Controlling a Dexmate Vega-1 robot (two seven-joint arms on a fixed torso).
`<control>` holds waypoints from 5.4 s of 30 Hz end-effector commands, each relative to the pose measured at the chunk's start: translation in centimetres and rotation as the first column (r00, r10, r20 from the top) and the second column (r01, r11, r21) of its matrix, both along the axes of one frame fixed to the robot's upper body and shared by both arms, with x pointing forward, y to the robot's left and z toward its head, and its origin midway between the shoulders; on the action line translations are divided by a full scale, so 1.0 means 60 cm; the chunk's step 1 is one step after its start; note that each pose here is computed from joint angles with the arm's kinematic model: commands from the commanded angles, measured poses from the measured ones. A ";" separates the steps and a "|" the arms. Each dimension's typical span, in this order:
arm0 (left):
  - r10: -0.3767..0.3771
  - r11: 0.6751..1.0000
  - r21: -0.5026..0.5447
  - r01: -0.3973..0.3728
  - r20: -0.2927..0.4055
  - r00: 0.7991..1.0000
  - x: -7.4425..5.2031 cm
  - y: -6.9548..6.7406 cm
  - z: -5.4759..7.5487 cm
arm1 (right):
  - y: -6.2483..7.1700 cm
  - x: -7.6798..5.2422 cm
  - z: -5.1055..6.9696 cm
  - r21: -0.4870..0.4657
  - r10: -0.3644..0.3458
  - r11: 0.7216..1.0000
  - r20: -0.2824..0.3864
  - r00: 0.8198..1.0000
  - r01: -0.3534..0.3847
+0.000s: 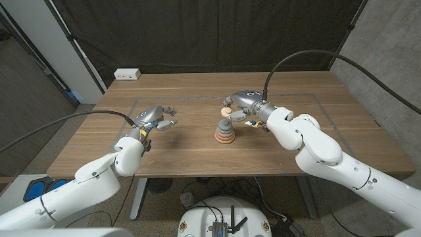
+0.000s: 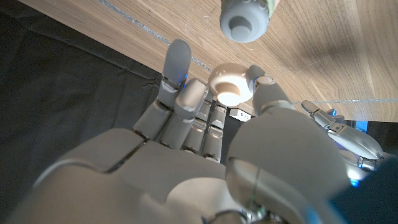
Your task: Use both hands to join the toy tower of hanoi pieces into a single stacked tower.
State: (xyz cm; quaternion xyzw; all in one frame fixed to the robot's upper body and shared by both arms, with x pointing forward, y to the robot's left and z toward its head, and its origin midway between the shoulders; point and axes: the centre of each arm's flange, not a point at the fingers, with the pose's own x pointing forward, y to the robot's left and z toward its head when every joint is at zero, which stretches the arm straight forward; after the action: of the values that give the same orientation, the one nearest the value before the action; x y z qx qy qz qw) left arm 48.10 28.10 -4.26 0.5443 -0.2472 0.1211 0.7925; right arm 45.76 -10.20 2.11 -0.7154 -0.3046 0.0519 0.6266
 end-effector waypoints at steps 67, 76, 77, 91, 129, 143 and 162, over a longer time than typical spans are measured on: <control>0.009 1.000 -0.028 -0.009 0.002 1.000 -0.011 0.012 -0.012 | 0.035 0.078 -0.028 -0.145 -0.094 0.987 -0.165 0.982 0.070; 0.007 0.999 -0.032 -0.007 0.001 1.000 -0.011 0.014 -0.013 | 0.037 0.082 -0.032 -0.152 -0.102 0.986 -0.175 0.979 0.076; 0.007 0.999 -0.031 -0.007 0.000 1.000 -0.011 0.014 -0.013 | 0.037 0.082 -0.032 -0.151 -0.102 0.986 -0.174 0.979 0.076; 0.006 0.999 -0.038 -0.006 0.003 1.000 -0.012 0.018 -0.016 | 0.036 0.080 -0.032 -0.170 -0.118 0.982 -0.178 0.977 0.087; 0.002 0.999 -0.043 -0.002 -0.001 1.000 -0.014 0.013 -0.016 | -0.010 0.049 -0.031 -0.089 -0.173 0.983 -0.137 0.975 0.162; 0.042 0.995 -0.096 -0.033 0.092 0.995 -0.004 -0.006 -0.013 | -0.104 0.034 -0.043 0.092 -0.253 0.960 -0.111 0.961 0.263; 0.046 0.993 -0.112 -0.036 0.090 0.995 0.004 -0.007 0.016 | -0.155 0.054 -0.078 0.306 -0.342 0.891 -0.033 0.939 0.335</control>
State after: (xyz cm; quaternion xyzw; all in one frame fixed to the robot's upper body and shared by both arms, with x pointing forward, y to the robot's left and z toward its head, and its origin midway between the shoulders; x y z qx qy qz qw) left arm 47.91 27.76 -4.06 0.5058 -0.2602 0.1770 0.8032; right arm 48.15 -17.56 -1.44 -0.6738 -0.1911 -0.0600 0.7112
